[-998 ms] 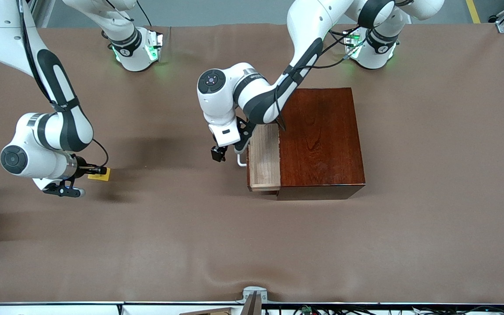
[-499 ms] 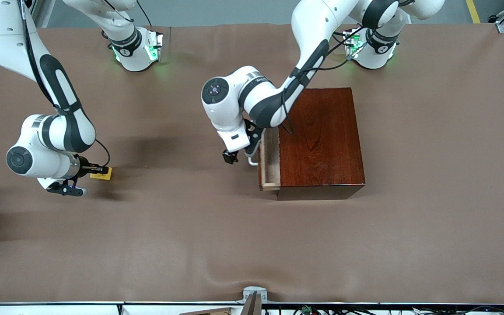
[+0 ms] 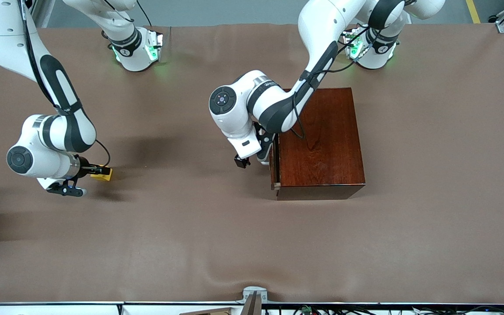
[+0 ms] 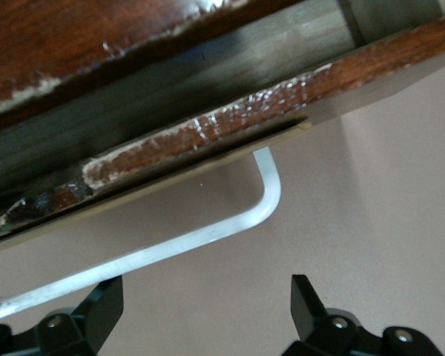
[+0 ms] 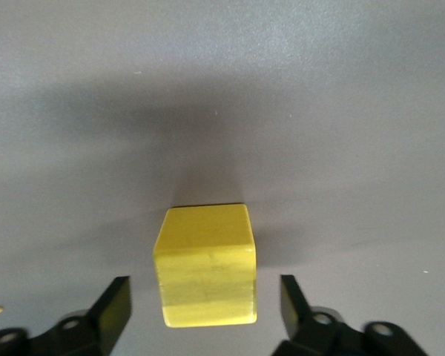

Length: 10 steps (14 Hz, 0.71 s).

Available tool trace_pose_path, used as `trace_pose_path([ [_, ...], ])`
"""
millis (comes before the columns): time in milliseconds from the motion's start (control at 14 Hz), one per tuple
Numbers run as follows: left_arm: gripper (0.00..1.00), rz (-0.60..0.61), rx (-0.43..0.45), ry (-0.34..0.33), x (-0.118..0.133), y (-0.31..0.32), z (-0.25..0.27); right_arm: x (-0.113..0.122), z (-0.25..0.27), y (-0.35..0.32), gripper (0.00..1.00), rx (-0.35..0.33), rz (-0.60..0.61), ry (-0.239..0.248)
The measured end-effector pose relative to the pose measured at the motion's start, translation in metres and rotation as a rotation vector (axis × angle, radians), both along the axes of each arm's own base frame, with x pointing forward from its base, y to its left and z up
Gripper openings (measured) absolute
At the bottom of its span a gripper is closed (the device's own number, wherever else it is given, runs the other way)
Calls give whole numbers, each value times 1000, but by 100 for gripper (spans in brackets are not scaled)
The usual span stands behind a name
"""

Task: Open drawer, take yellow block, close drawer
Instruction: 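Push the drawer shut with the left gripper while the right gripper lowers cube, then release the cube on the table and withdraw both grippers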

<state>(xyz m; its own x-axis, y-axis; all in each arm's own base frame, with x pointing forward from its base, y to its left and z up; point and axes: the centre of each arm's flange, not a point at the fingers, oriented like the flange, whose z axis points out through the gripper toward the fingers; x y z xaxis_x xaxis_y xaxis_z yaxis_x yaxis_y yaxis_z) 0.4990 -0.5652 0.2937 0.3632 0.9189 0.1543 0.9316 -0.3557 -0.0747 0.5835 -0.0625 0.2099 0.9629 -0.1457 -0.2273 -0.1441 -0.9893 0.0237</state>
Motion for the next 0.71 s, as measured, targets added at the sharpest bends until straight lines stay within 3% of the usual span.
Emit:
trace_pose_path([
  [71,100,4,7,6,1,3,-1,3,6,2,100,3,3,14],
  [356,100,12,24,19,3,8,-2,25,62,8,100,10,15,48],
  [713,100,27,43,35,8,16,-4,45,153,37,100,13,62,3],
])
